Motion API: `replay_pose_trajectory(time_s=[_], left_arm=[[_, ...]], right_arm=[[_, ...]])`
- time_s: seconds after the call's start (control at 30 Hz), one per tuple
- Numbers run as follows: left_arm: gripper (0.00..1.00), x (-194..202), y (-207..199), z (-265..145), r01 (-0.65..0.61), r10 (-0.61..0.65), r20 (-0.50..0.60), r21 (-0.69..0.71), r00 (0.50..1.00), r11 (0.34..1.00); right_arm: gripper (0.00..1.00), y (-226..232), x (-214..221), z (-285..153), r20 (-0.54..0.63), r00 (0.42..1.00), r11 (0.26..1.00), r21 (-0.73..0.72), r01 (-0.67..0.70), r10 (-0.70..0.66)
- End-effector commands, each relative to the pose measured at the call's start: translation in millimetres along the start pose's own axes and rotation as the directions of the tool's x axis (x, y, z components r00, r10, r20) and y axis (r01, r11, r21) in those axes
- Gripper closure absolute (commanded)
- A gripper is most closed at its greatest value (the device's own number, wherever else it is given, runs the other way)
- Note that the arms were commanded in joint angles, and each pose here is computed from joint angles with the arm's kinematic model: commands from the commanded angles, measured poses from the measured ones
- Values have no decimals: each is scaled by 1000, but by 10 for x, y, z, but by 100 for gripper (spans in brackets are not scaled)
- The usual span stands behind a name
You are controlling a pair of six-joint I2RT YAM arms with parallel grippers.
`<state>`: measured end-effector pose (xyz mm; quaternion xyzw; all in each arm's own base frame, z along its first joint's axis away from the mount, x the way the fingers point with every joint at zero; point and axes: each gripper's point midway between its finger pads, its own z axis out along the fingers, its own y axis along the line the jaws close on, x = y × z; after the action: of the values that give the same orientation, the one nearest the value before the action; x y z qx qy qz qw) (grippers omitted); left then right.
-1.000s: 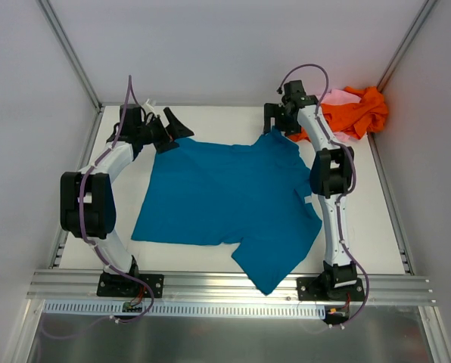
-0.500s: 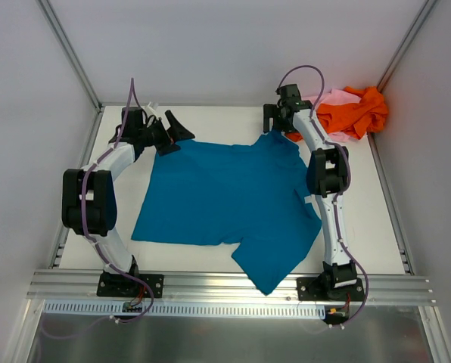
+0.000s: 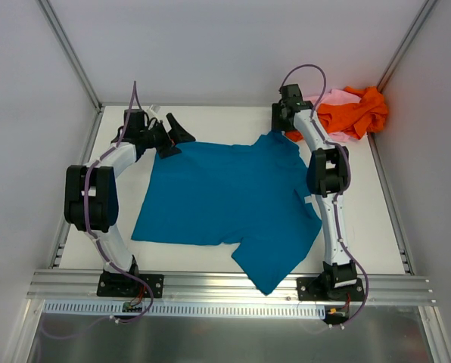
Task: Fold and stack the t-shirts
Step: Flatten out the tshirt
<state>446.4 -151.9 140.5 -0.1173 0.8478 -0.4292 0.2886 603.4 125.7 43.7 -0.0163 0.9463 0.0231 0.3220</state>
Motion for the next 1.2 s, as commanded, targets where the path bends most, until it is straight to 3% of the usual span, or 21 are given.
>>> replay_pose_trajectory(time_s=[0.0,0.2,0.23,0.37,0.93,1.0,1.03,1.07,1.1,1.17], left_arm=[[1,-83,-175,8,-32,32,4,56,999,998],[1,-76,-158,16,-29,29,2,52,1000,998],[1,-76,-158,16,-29,29,2,52,1000,998],[1,-71,-164,10,-29,29,2,54,1000,998],[1,-66,-135,42,-14,15,-5,53,1000,999],[1,-86,-148,49,-17,18,-3,56,1000,998],[1,-90,-133,55,-14,14,-5,53,1000,998],[1,-104,-150,62,-16,16,-4,56,1000,998],[1,-105,-151,64,-14,15,-5,57,1000,998],[1,-106,-152,67,-16,16,-5,59,1000,998]], right_arm=[[49,-57,-241,-82,62,998,999,-11,-33,33],[66,-86,-224,-79,52,997,999,-20,-50,51],[76,-90,-213,-80,48,998,999,-17,-50,50],[100,-168,-222,-105,50,998,999,17,-50,49],[100,-752,-334,-292,82,993,980,178,-93,79],[94,-773,-339,-298,86,993,980,180,-90,76],[85,-779,-332,-295,83,994,980,178,-89,75],[60,-776,-351,-301,90,993,981,176,-88,73],[50,-767,-360,-296,95,993,981,170,-88,73],[42,-757,-363,-288,97,993,983,164,-85,70]])
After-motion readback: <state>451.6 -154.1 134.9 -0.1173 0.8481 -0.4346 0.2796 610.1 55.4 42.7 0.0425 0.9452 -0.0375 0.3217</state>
